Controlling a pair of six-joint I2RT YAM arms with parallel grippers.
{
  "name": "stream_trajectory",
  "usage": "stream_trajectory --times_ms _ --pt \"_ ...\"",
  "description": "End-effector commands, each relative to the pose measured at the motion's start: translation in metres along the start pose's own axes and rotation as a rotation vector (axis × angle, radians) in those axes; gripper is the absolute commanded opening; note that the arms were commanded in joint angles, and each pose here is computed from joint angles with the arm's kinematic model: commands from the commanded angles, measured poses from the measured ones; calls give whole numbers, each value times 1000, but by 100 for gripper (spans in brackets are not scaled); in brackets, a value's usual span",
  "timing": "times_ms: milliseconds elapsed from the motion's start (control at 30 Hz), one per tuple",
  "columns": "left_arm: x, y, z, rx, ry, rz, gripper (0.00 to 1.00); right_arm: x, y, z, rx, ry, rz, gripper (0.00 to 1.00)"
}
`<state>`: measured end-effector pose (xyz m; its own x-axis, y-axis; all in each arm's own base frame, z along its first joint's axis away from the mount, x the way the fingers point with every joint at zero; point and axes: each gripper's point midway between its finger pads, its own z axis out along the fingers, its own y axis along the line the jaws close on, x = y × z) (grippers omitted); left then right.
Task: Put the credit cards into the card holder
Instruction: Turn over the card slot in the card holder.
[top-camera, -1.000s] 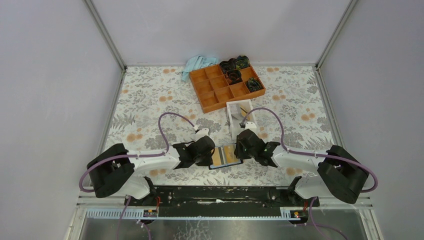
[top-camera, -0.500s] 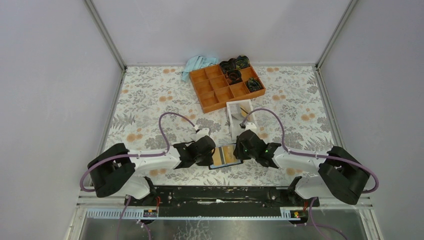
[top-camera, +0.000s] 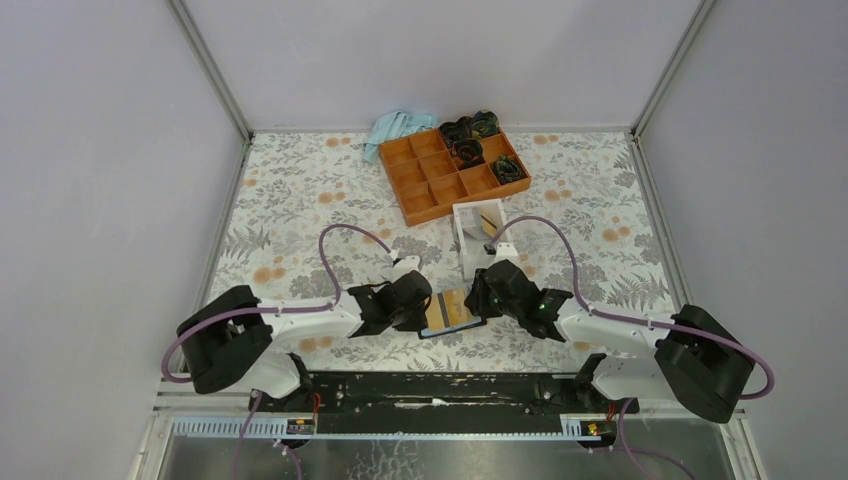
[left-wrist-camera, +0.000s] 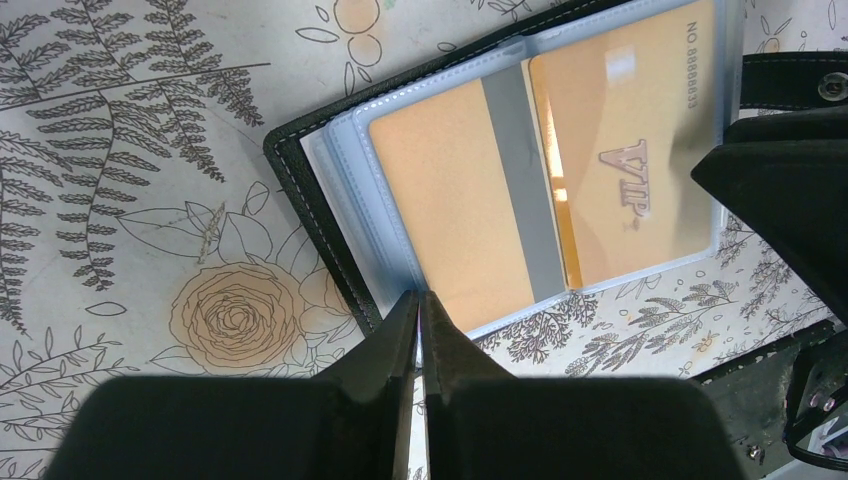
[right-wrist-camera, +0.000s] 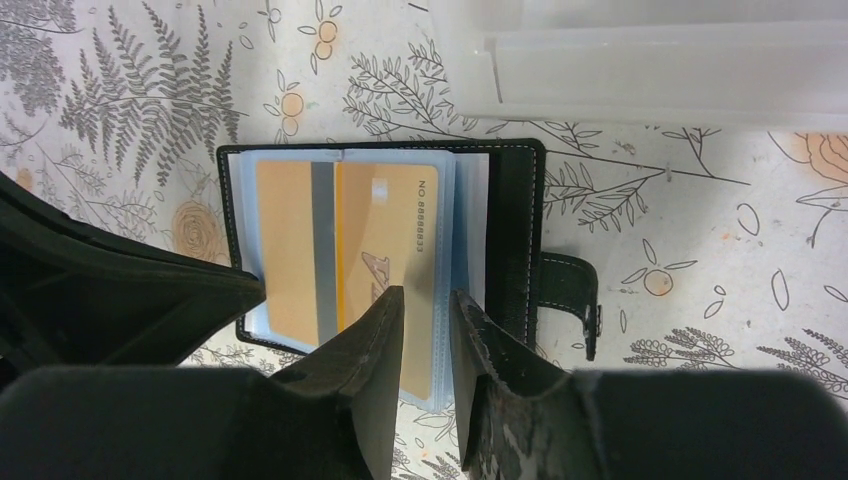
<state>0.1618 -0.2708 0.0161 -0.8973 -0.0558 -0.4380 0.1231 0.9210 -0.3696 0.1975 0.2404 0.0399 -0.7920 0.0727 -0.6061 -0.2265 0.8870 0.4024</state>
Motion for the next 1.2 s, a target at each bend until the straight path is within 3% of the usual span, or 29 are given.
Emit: stream_trajectory --times_ms 0,1167 --pt "4 1 6 -10 10 10 9 -11 16 -5 -70 -41 19 31" --pt "5 2 8 -16 11 10 9 -19 54 -18 -193 -70 0 31"
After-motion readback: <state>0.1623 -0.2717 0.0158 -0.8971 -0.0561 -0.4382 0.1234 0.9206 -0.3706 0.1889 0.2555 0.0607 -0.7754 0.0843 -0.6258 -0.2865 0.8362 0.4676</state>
